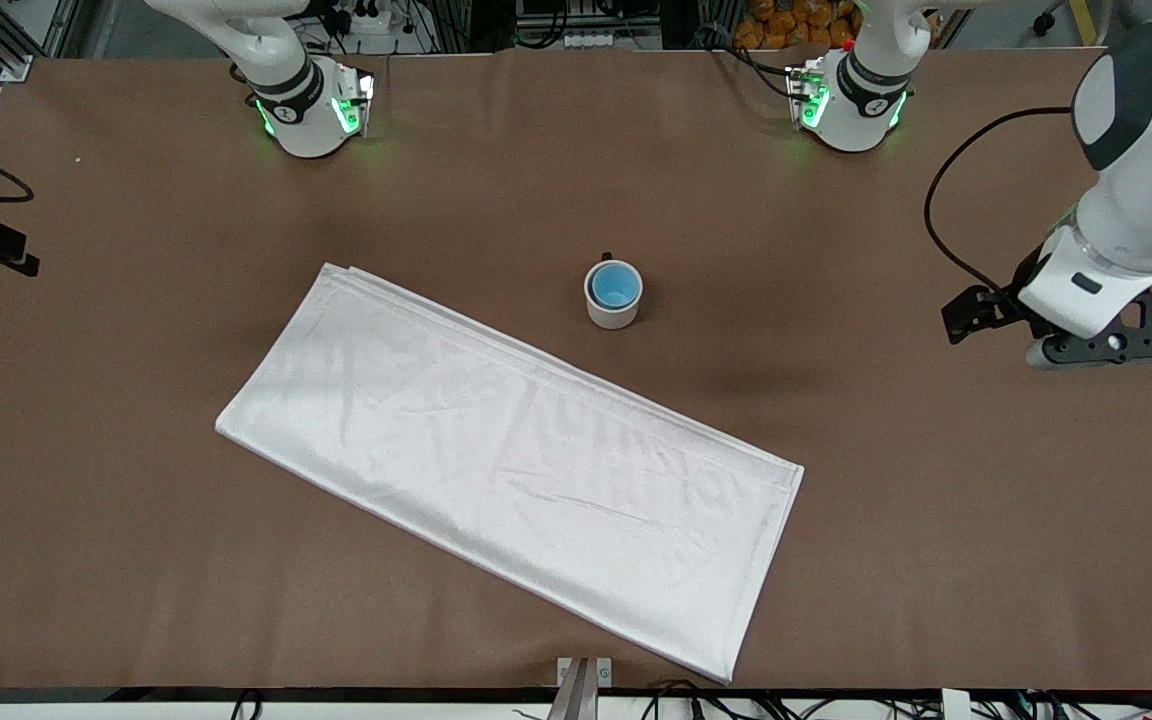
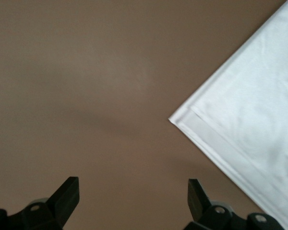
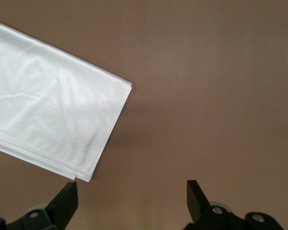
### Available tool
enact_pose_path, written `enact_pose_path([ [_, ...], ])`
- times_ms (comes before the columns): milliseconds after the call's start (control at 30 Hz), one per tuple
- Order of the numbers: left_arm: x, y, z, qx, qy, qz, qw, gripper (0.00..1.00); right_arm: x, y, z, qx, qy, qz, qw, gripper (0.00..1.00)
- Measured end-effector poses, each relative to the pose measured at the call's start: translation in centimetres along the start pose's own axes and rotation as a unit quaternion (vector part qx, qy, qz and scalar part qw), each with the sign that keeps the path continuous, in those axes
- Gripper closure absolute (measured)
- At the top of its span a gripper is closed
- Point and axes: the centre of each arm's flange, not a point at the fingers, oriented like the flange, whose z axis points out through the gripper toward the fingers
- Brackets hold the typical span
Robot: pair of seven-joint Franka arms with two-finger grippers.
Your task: Place blue cup into white mug on table
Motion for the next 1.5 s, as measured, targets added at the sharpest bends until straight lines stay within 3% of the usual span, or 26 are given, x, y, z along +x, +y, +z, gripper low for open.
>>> enact_pose_path([
  [267,-1.0,-0.4,-2.0,0.0,0.006,0.014,1.0,0.0,0.0,0.0,0.0,0.0,0.0,0.0,1.0,0.0],
  [667,-3.8,-0.5,-5.1,0.0,-0.016,0.062,0.998,0.0,0.0,0.1,0.0,0.0,0.0,-0.001,1.0,0.0],
  [900,-3.9,-0.5,-5.3,0.0,-0.015,0.072,0.997,0.0,0.6,0.1,0.2,-0.003,0.011,-0.002,1.0,0.0],
  [1500,-3.8,-0.3,-5.5,-0.018,-0.014,0.076,0.997,0.0,0.7,0.7,0.6,-0.003,0.009,0.004,1.0,0.0],
])
